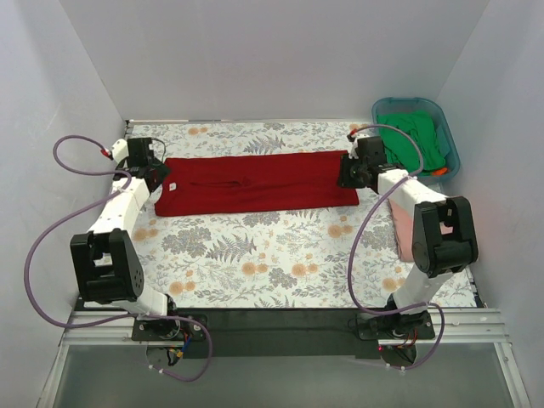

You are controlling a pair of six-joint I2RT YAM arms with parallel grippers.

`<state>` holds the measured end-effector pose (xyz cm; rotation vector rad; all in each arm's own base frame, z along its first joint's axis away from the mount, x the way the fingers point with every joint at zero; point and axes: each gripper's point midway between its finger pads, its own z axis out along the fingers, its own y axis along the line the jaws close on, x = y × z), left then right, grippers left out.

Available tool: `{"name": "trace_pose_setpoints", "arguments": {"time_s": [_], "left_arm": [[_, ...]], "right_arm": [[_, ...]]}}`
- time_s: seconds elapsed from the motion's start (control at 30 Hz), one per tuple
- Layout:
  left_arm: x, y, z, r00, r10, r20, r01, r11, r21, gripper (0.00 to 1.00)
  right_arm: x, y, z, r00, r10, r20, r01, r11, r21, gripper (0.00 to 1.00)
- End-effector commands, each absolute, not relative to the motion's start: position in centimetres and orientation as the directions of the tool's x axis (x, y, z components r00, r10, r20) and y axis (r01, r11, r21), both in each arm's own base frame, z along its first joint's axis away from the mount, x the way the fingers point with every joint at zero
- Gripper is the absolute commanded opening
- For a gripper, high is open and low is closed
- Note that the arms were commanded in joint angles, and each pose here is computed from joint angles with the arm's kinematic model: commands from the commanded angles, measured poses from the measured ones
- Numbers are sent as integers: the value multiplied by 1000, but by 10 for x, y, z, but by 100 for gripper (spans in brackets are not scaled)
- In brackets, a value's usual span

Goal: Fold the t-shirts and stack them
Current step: Fold the tshirt

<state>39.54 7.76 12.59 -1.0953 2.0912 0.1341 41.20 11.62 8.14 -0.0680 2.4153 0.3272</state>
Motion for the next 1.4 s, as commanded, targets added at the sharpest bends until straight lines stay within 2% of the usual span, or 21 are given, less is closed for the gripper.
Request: {"name": "trace_pose_setpoints", "arguments": {"time_s": [0.0, 0.03, 0.17, 0.37, 0.5, 0.63, 0.7, 0.73, 0.77, 0.9, 1.07, 1.17, 1.2, 1.27, 1.37], "left_arm": [[401, 34, 140, -385, -663, -642, -666, 681, -305, 61], [402, 7, 135, -420, -661, -621, -633, 704, -321, 61], [404, -38, 111, -502, -635, -587, -591, 747, -303, 63], [409, -52, 66, -565, -641, -520, -609, 749, -262, 63], [406, -49, 36, -606, -624, -494, -622, 758, -195, 62], [405, -37, 18, -631, -612, -477, -634, 761, -137, 61], [409, -30, 8, -654, -605, -455, -626, 770, -124, 61], [410, -26, 6, -662, -597, -452, -623, 774, -109, 61], [419, -24, 10, -663, -586, -466, -615, 781, -106, 61], [442, -14, 9, -697, -520, -493, -572, 818, -53, 61], [478, -11, -3, -750, -425, -506, -501, 865, 15, 62], [513, -13, 7, -743, -389, -544, -468, 884, 8, 63], [518, -15, -7, -758, -381, -529, -457, 889, 14, 63], [542, -24, -1, -744, -378, -552, -435, 900, -29, 63], [561, -37, -3, -741, -357, -568, -393, 917, -63, 65]], "right_arm": [[425, 139, 90, -728, -78, -681, -249, 956, 157, 41], [425, 144, 85, -733, -93, -674, -262, 953, 154, 41], [426, 164, 78, -729, -163, -665, -332, 934, 135, 42], [415, 166, 50, -771, -216, -599, -340, 935, 100, 43], [391, 166, 23, -838, -216, -501, -321, 938, 131, 43], [340, 171, 4, -902, -273, -336, -338, 928, 154, 43], [314, 175, 0, -906, -311, -287, -365, 918, 157, 43], [294, 185, -2, -897, -357, -260, -405, 900, 161, 43], [264, 181, -11, -905, -383, -186, -413, 897, 159, 43], [181, 209, -8, -873, -480, -83, -485, 843, 230, 43], [112, 277, 9, -743, -665, -78, -648, 685, 332, 43], [101, 317, 25, -642, -754, -138, -742, 566, 360, 43], [95, 324, 23, -628, -768, -122, -742, 545, 391, 43], [95, 341, 32, -614, -774, -154, -751, 514, 414, 43], [110, 355, 53, -594, -769, -239, -784, 486, 387, 44]]}}
